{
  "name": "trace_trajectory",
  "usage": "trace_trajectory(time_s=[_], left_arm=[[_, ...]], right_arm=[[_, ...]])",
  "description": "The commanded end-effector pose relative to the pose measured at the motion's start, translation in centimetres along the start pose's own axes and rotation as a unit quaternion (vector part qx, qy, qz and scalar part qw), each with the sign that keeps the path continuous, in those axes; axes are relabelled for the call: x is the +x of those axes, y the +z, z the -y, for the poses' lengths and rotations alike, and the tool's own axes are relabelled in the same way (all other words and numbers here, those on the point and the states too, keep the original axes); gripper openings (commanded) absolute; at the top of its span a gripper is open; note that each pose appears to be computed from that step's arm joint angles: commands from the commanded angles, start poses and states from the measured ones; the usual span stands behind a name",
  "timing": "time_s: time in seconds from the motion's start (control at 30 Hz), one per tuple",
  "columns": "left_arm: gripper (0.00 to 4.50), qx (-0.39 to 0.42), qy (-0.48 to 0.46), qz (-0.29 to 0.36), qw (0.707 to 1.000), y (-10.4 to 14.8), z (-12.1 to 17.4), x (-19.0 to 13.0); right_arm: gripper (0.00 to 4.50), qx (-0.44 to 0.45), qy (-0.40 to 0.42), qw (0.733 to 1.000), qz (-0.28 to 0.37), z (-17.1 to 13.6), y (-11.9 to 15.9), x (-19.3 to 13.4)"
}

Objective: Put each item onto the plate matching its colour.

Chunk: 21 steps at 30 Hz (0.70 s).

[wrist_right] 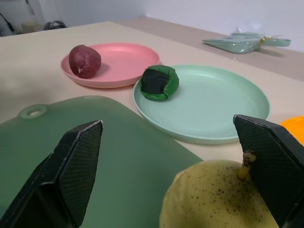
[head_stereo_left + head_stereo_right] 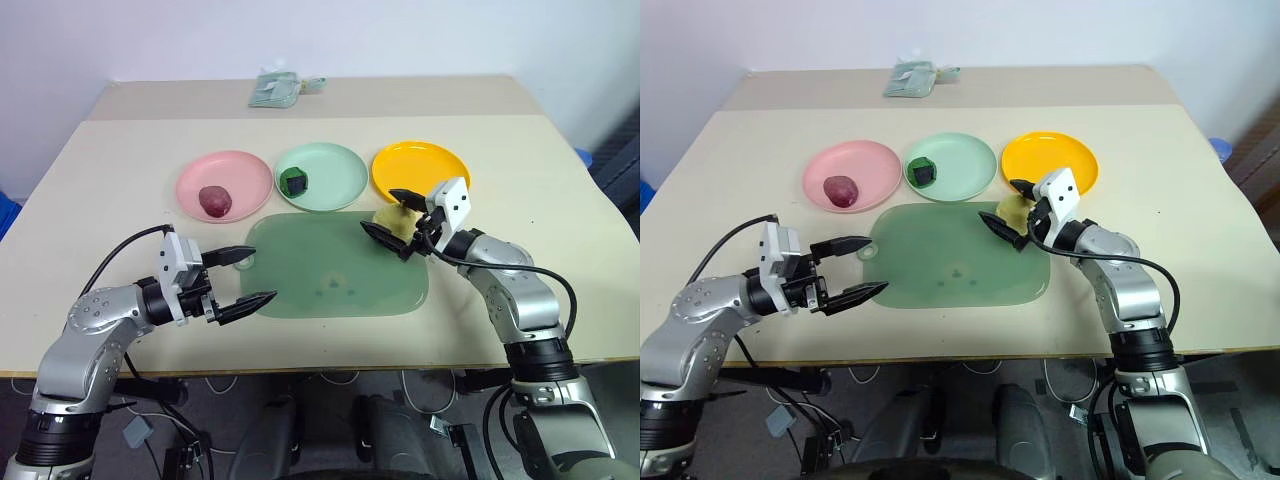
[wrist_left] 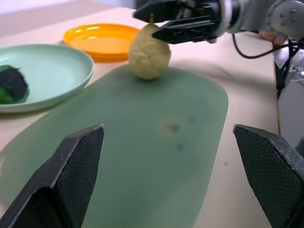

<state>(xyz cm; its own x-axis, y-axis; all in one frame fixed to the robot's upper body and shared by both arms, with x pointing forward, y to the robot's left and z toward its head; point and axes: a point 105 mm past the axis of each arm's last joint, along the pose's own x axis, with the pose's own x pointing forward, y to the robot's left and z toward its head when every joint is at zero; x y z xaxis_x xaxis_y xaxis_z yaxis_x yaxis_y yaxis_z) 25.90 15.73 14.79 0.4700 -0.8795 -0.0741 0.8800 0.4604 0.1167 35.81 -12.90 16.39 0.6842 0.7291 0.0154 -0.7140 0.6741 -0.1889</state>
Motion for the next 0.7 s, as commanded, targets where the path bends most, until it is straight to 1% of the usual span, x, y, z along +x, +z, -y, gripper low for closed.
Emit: trace_trajectory(time_s=[0.03, 0.17, 0.37, 0.57, 0.67, 0.7], left_arm=[[4.46, 0.018, -0.004, 0.015, 1.000, 0.7, 0.4, -0.2], [4.46, 0.022, -0.016, 0.022, 0.999, 1.0, 0.8, -0.9], [4.46, 0.028, -0.037, 0.017, 0.999, 1.6, 1.2, -2.3], [4.46, 0.035, -0.044, 0.023, 0.998, 2.2, 1.4, -2.0], [4.50, 0.039, -0.046, 0.029, 0.998, 2.6, 1.7, -1.5], [4.50, 0.041, -0.045, 0.031, 0.998, 2.7, 1.6, -1.3]], right_arm=[[4.50, 0.006, -0.001, 1.000, -0.020, 0.3, -1.1, 0.1], [4.50, 0.011, -0.003, 0.999, -0.038, 0.5, -2.1, 0.0], [4.50, 0.015, -0.002, 0.998, -0.055, 0.6, -2.9, -0.3], [4.50, 0.016, -0.005, 0.998, -0.068, 0.8, -3.3, -0.2], [3.69, 0.016, -0.008, 0.997, -0.071, 1.1, -3.3, 0.0], [3.27, 0.015, -0.009, 0.997, -0.070, 1.1, -3.3, 0.0]])
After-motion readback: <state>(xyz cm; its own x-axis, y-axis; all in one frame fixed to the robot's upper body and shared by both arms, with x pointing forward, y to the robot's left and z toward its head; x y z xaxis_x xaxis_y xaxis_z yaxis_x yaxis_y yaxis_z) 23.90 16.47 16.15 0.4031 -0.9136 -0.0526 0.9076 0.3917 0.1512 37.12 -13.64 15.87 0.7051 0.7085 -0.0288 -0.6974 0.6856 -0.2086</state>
